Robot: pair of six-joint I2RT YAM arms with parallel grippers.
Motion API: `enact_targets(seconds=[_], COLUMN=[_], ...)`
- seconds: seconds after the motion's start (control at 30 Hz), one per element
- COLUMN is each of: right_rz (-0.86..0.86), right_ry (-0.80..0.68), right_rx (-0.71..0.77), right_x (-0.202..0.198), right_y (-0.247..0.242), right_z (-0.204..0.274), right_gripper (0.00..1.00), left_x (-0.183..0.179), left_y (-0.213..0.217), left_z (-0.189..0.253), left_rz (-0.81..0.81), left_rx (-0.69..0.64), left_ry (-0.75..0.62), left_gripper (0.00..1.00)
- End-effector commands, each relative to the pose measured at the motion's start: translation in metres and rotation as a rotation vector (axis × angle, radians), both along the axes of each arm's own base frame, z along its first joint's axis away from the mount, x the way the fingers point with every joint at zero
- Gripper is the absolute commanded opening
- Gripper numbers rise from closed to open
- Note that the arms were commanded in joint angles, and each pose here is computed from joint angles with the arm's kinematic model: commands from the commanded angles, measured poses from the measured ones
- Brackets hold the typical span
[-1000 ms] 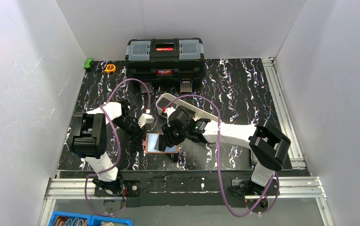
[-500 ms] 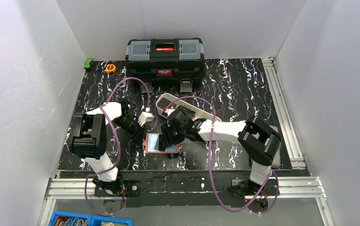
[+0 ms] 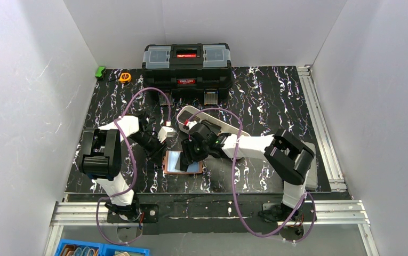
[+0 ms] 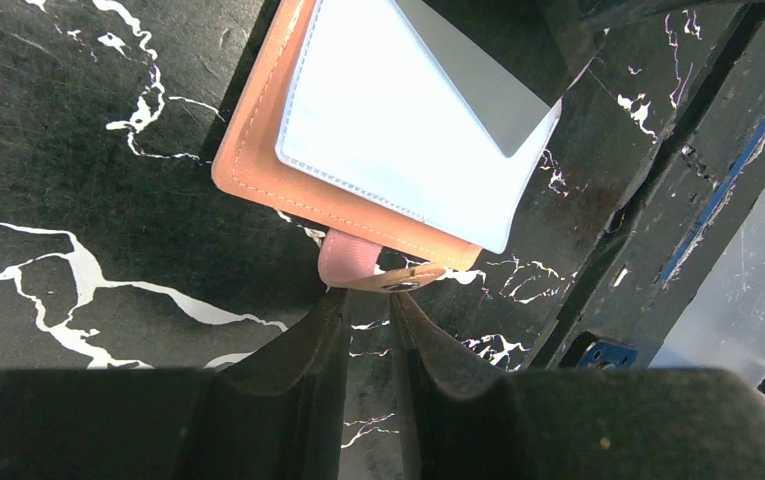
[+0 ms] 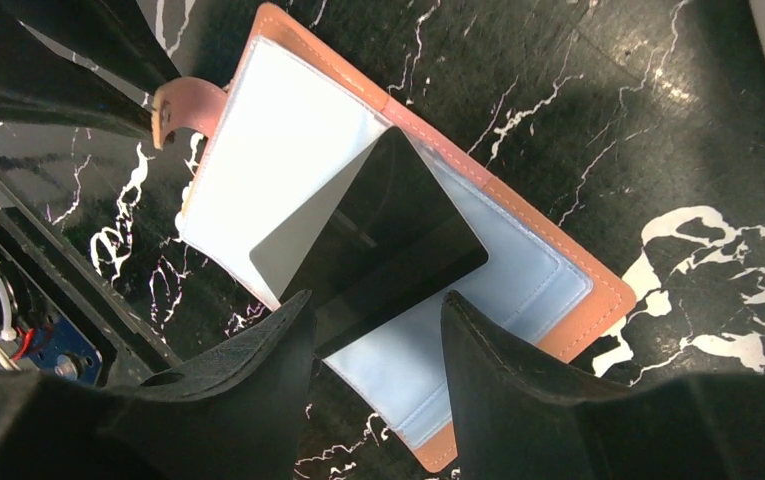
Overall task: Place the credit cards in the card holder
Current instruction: Insert the credit card into the card holder.
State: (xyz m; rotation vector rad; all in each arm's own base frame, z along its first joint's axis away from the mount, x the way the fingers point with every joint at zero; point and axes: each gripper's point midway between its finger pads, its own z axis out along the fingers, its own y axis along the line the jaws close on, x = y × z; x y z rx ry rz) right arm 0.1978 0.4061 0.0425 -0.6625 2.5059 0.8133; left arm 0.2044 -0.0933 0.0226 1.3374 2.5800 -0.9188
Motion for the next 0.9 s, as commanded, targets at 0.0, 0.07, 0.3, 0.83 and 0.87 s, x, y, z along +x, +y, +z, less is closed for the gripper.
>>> enact_targets(seconds=[0.0,0.07,0.3,0.83,0.87], right_rz=[-0.019,-0.023,-0.025,-0.026,-0.033], right_ry=[-0.031,-0.031,-0.035,-0.040,-0.049], right_rx=[0.032,0.030,0.047,0.079,0.076], right_x=[0.013,0.014,0.018,0.021,0.021], right_y=[0.012,0.011,0.016,0.024,0.021], right_z=[0.009,0.009,0.012,0.020,0.022], right_gripper=[0.57,0.57,0.57,0.55,0.55], left_x=[0.004,0.003,-0.012,0.001,0.001], left_y=[0.000,0.000,-0.005,0.004,0.005], left_z=[0.003,0.003,0.014,0.000,0.000], left_rz=[-0.019,-0.023,-0.055,-0.026,-0.026], left_rx=[-0.001,0.000,-0.048,0.030,0.035], left_ry=[-0.044,-0.041,-0.029,-0.062,-0.067], left_gripper=[0.20,0.20,0.21,0.19,0.19])
